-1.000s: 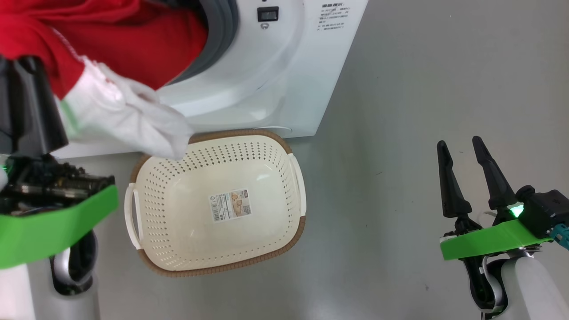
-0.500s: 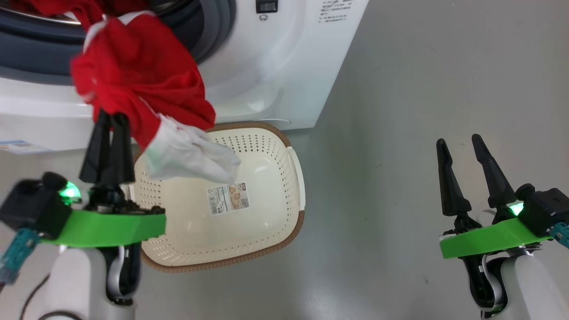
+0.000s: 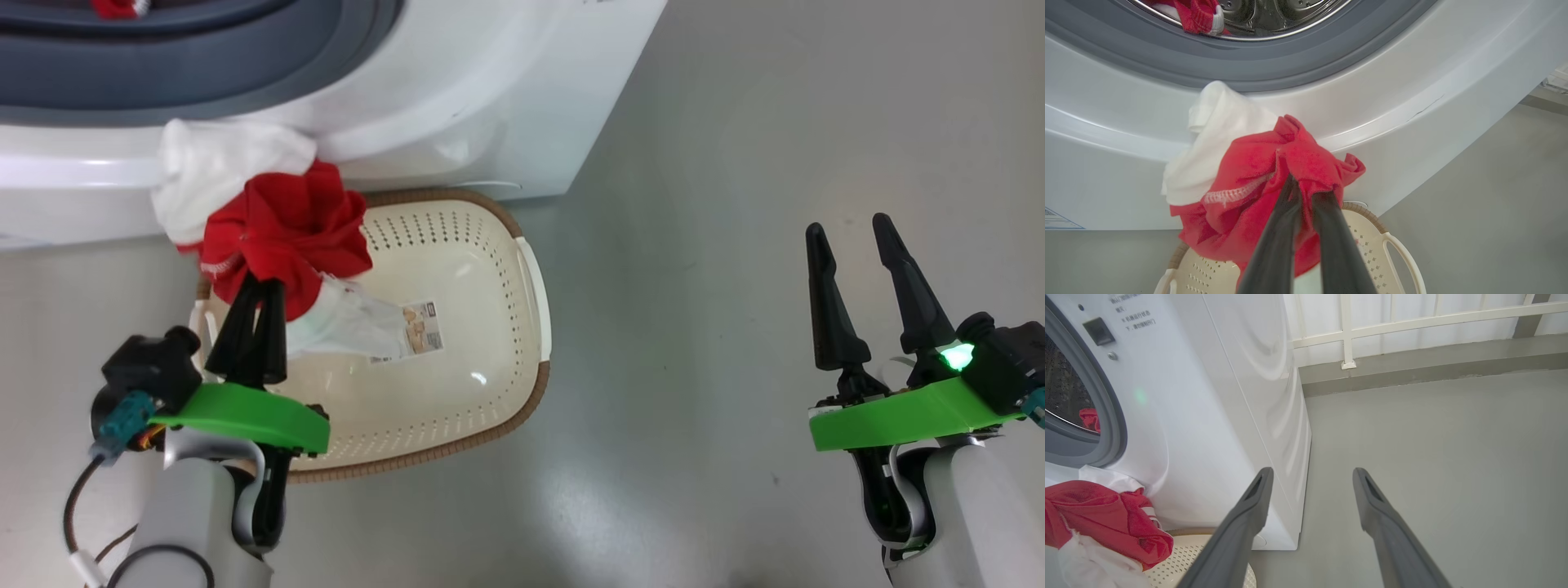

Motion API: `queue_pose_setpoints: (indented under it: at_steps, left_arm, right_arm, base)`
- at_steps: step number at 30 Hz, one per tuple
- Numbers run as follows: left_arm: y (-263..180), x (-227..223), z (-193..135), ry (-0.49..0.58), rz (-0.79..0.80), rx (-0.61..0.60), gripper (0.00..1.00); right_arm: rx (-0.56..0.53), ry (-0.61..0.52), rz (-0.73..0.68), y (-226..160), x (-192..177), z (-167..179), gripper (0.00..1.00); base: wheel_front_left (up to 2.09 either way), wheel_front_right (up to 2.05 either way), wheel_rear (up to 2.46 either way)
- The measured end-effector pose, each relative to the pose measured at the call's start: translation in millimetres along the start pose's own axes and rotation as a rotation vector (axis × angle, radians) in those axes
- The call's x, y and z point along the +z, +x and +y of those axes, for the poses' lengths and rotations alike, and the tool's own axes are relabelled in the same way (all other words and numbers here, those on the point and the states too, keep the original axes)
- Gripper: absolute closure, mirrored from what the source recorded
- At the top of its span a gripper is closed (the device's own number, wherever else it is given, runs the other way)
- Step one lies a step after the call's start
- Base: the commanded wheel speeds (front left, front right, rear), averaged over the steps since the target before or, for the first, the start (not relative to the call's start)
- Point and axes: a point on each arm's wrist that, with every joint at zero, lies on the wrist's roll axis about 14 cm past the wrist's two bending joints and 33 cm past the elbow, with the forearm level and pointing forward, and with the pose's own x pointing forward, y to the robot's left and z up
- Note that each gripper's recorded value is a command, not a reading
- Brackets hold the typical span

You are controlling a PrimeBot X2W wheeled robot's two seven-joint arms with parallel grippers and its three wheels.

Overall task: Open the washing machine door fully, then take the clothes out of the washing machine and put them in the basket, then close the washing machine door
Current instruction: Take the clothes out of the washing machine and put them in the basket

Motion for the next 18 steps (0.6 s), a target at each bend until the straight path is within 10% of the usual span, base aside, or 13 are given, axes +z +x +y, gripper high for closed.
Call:
queue_pose_setpoints:
  at_steps: [18]
  left_arm:
    - [8,-125,13,0.022,0.366,-0.008,1.00]
  right_arm:
    - [-0.035,-0.006,0.070,19,-37,-17,0.00]
  base:
    - [0.00,0.00,0.00]
